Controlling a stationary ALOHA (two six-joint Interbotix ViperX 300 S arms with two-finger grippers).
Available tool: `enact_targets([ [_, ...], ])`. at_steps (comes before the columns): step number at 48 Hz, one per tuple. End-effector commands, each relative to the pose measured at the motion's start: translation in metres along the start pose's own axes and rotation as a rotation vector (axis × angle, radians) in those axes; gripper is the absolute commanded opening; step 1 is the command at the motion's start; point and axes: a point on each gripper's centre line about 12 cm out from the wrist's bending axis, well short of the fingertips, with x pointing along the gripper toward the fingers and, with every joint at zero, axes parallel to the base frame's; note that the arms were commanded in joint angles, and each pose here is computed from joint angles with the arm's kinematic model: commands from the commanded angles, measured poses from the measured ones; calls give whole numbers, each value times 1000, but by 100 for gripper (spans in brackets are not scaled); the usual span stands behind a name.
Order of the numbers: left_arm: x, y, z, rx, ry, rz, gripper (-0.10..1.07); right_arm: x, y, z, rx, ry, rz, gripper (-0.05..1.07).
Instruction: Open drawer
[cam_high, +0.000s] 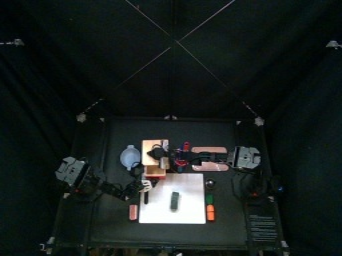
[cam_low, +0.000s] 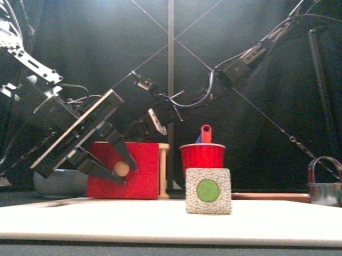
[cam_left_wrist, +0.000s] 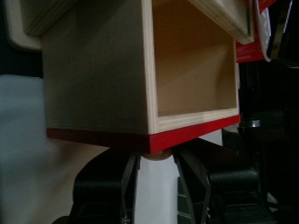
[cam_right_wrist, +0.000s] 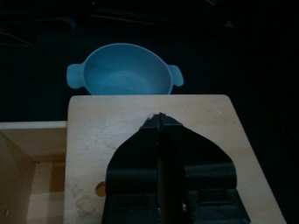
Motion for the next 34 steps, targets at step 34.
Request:
enact_targets([
  [34,-10,-9,-36,6,126,-5,69,3,-11,-12,13,42,-18,4],
])
